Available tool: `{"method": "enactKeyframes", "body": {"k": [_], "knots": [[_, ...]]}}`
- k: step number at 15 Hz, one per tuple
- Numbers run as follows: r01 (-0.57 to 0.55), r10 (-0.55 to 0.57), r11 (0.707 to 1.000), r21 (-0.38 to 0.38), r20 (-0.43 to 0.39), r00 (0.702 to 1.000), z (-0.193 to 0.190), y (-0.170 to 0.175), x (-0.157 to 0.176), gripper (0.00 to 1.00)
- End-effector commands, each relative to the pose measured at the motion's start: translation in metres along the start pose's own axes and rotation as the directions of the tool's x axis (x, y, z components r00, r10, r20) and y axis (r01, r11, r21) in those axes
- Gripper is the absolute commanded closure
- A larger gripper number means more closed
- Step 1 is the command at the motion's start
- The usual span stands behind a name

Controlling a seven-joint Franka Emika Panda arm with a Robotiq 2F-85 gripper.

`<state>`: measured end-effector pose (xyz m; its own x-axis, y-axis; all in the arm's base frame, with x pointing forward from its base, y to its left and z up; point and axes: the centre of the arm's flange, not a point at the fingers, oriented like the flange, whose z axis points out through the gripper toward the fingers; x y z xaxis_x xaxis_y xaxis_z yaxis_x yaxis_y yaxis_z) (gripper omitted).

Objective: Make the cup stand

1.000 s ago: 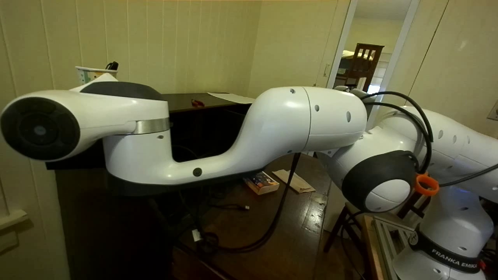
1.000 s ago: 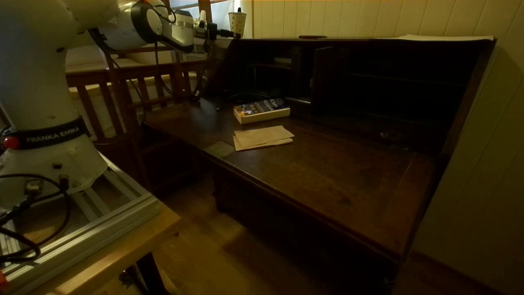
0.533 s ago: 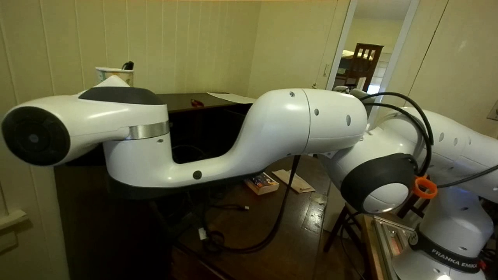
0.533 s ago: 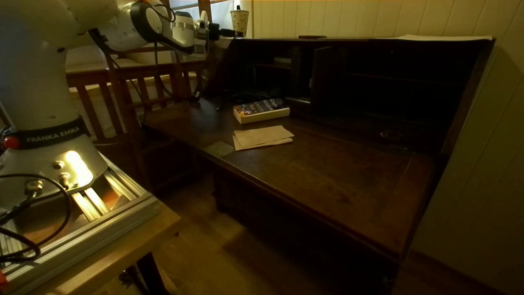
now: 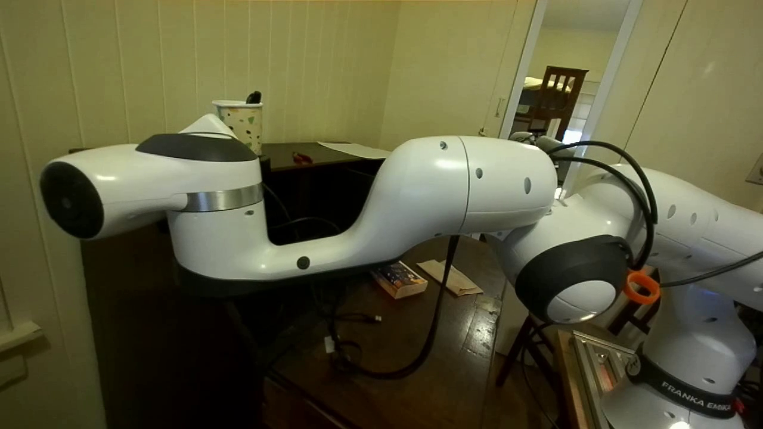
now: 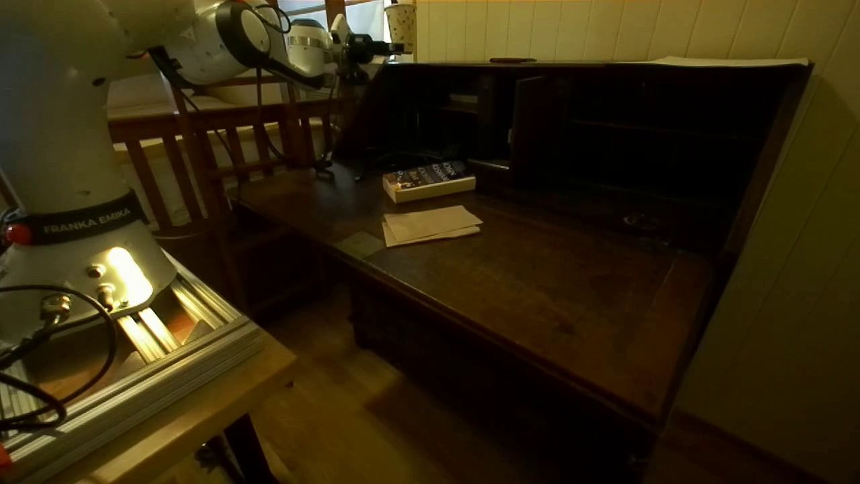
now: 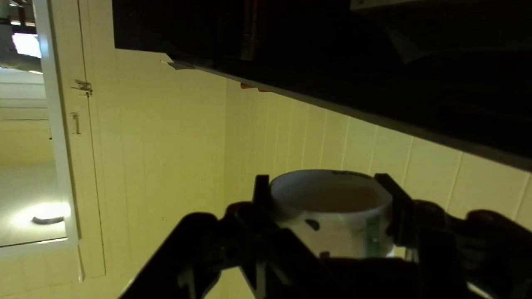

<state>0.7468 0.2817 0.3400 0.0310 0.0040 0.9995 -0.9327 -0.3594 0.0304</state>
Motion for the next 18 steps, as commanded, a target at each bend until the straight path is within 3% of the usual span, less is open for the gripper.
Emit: {"method": "enactKeyframes", "body": {"k": [1, 5, 8, 11, 18], "knots": [[-0.005, 0.006, 0.999, 0.053, -0.016, 1.000, -0.011, -0.038, 0.004, 0.61], [-0.021, 0.028, 0.982, 0.188, -0.031, 0.999, -0.017, -0.043, 0.008, 0.61], [-0.047, 0.056, 0.938, 0.343, -0.016, 0.998, -0.012, -0.052, 0.004, 0.61], [-0.072, 0.077, 0.903, 0.424, 0.006, 0.997, -0.011, -0.061, 0.005, 0.61], [-0.128, 0.115, 0.876, 0.465, 0.056, 0.992, -0.040, -0.069, 0.005, 0.61]]}}
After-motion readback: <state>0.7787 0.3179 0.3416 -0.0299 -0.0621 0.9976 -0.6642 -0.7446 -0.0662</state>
